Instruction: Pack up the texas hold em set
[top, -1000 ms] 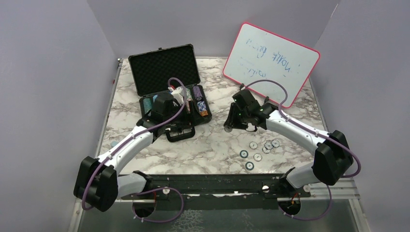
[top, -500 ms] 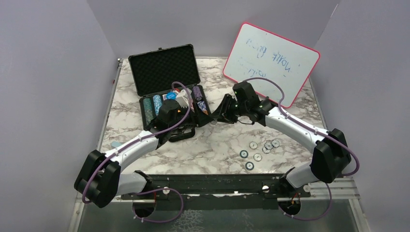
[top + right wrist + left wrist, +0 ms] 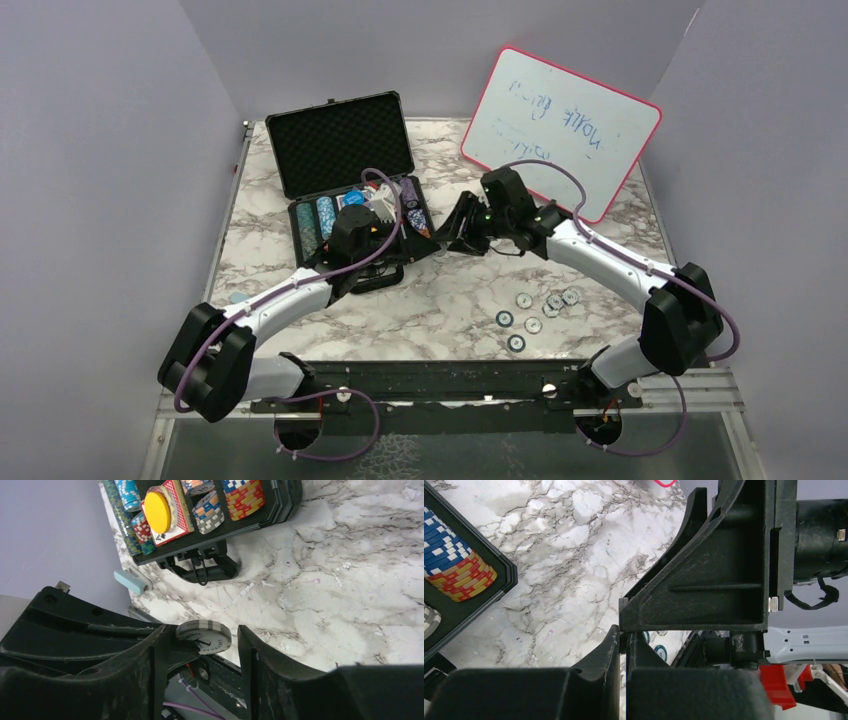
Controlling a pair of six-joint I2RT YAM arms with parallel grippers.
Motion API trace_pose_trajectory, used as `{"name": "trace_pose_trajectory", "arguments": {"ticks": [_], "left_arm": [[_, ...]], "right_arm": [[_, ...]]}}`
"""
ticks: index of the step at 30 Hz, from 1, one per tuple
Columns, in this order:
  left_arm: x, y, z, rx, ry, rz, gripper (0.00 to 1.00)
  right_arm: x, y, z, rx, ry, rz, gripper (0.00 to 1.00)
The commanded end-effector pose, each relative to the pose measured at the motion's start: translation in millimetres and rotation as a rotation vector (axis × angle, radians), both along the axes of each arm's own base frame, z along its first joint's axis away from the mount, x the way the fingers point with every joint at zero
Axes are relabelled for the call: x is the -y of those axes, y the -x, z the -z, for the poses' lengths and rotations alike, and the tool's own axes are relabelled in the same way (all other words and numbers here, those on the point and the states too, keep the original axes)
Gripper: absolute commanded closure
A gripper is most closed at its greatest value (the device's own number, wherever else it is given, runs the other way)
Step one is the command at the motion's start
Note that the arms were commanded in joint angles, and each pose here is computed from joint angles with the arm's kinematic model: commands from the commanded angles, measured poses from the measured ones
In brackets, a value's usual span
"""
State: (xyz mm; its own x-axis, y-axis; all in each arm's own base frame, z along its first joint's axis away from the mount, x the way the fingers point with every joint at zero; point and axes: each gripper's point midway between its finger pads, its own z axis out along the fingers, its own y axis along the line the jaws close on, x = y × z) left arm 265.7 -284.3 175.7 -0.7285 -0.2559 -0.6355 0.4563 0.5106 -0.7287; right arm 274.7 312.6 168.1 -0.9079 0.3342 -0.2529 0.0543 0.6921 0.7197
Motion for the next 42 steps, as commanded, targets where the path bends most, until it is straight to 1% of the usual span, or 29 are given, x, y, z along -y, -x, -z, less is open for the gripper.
{"name": "trace_pose_trajectory", "arguments": {"ticks": [1,3,5,7,10,13,16,20,23,26,32,35,38,40,42], "left_arm": [[-1.6,-14.9,-16.0,0.148,-0.035,-0.012,1.0],[-9.4,-18.8,-11.5,0.257,-0.139,0.006,1.0],[-19.3,-22.2,-1.6,0.347,-0.281,0.045,1.0],[-28.0,-20.2,11.6,0.441,-0.432,0.143,1.0],[-39.0,-16.9,30.7,0.549,-0.613,0.305,1.0],[-46.0,-16.4,45.5,0.612,-0.724,0.426,1.0],[-53.9,-23.2,60.3,0.613,-0.827,0.499,1.0],[-54.4,-33.3,76.4,0.581,-0.878,0.58,1.0],[-60.1,-48.9,79.4,0.562,-0.94,0.551,1.0],[-67.8,-67.2,73.4,0.573,-0.993,0.503,1.0],[-76.7,-74.7,61.7,0.587,-0.988,0.52,1.0],[-76.8,-78.7,60.7,0.613,-0.986,0.5,1.0],[-85.9,-87.8,66.2,0.599,-1.022,0.479,1.0],[-90.6,-95.8,62.0,0.607,-1.037,0.45,1.0],[-92.0,-103.4,54.8,0.61,-1.022,0.427,1.0]], "right_arm": [[-5.8,-0.8,-13.9,0.023,-0.013,-0.048,0.36],[4.0,-9.1,-19.0,0.05,0.018,-0.024,0.23],[19.1,-19.0,-24.6,0.085,0.046,0.019,0.17],[37.4,-29.2,-30.1,0.11,0.055,0.065,0.15],[67.1,-38.7,-28.3,0.109,0.072,0.121,0.15],[94.6,-40.2,-18.7,0.091,0.113,0.153,0.16],[117.0,-37.3,-14.3,0.09,0.163,0.168,0.16],[137.8,-33.3,-14.0,0.16,0.25,0.168,0.16],[142.8,-30.2,-13.4,0.187,0.266,0.163,0.16],[140.7,-26.6,-6.3,0.163,0.254,0.158,0.16],[137.4,-27.2,5.2,0.107,0.219,0.207,0.17],[136.0,-26.6,4.2,0.094,0.2,0.223,0.17],[135.6,-25.7,3.5,0.092,0.192,0.229,0.18],[134.7,-25.9,0.0,0.088,0.192,0.221,0.18],[134.7,-26.5,-1.3,0.082,0.196,0.223,0.18]]}}
